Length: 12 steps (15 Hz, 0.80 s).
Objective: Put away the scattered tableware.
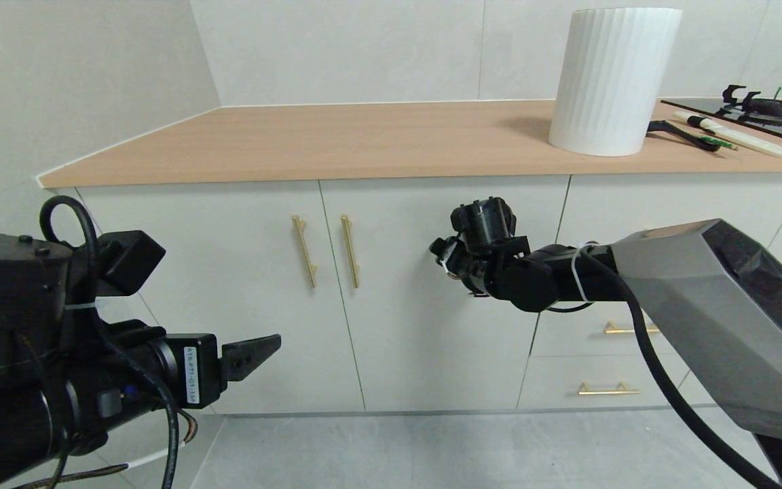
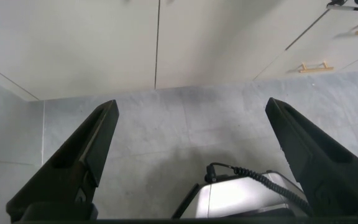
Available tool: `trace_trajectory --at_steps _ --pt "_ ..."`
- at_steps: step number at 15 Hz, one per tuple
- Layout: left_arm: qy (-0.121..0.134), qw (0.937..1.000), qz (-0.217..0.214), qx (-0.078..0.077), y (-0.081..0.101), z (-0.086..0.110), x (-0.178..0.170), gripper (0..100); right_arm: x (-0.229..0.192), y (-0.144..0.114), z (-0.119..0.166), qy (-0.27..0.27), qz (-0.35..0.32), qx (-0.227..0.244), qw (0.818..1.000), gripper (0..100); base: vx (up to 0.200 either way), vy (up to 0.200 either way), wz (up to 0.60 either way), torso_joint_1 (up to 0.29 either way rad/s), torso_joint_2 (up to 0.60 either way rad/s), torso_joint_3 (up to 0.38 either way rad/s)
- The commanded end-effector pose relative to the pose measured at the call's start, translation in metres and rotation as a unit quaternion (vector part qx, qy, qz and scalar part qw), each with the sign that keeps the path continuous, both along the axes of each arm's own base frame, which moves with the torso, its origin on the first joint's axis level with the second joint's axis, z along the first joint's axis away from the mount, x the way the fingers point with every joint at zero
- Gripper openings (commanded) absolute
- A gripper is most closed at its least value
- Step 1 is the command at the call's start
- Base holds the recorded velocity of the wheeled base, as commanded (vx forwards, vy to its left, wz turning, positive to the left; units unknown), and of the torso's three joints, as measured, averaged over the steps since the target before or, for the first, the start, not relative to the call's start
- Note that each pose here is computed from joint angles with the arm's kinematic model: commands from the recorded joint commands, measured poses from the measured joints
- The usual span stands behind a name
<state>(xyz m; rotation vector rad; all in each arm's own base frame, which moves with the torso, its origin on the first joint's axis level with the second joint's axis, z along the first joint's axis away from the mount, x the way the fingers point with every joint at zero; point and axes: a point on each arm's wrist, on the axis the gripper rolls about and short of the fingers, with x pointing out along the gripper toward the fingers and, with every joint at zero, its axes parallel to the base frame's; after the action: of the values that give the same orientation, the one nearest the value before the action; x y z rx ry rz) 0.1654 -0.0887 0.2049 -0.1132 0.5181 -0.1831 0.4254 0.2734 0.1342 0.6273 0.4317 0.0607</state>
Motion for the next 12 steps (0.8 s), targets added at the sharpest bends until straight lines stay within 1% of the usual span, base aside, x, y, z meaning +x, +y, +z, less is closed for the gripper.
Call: trace_trajectory --at_steps 1,6,7,8,9,10,11,12 --pt "0.000 1.0000 0.001 0.000 0.000 0.000 0.000 100 0.003 0.000 -0.003 -0.001 -0.004 0.000 1.000 100 0.000 0.000 0.00 0.000 0.00 0.000" --pt "0.000 1.0000 0.001 0.000 0.000 0.000 0.000 100 -0.002 -0.001 0.003 -0.002 0.000 0.002 1.000 100 0.000 0.000 0.00 0.000 0.00 0.000" --pt "0.000 1.0000 0.001 0.000 0.000 0.000 0.000 100 -0.016 -0.001 0.010 0.010 0.021 0.002 1.000 100 0.000 0.000 0.00 0.000 0.00 0.000" --pt "0.000 1.0000 0.001 0.000 0.000 0.000 0.000 100 -0.041 -0.005 0.018 0.038 0.083 0.011 0.996 100 0.000 0.000 0.00 0.000 0.00 0.000" --pt "0.001 1.0000 0.001 0.000 0.000 0.000 0.000 100 -0.064 -0.015 0.023 0.066 0.137 0.020 0.988 100 0.000 0.000 0.00 0.000 0.00 0.000" --pt "0.000 1.0000 0.001 0.000 0.000 0.000 0.000 100 -0.086 -0.027 0.033 0.081 0.206 0.030 0.975 100 0.000 0.000 0.00 0.000 0.00 0.000" --pt "0.000 1.0000 0.001 0.000 0.001 0.000 0.000 100 -0.099 -0.034 0.037 0.079 0.260 0.029 0.962 100 0.000 0.000 0.00 0.000 0.00 0.000" --pt "-0.001 1.0000 0.001 -0.001 0.001 0.000 0.000 100 -0.111 -0.041 0.040 0.052 0.315 0.014 0.948 100 0.000 0.000 0.00 0.000 0.00 0.000"
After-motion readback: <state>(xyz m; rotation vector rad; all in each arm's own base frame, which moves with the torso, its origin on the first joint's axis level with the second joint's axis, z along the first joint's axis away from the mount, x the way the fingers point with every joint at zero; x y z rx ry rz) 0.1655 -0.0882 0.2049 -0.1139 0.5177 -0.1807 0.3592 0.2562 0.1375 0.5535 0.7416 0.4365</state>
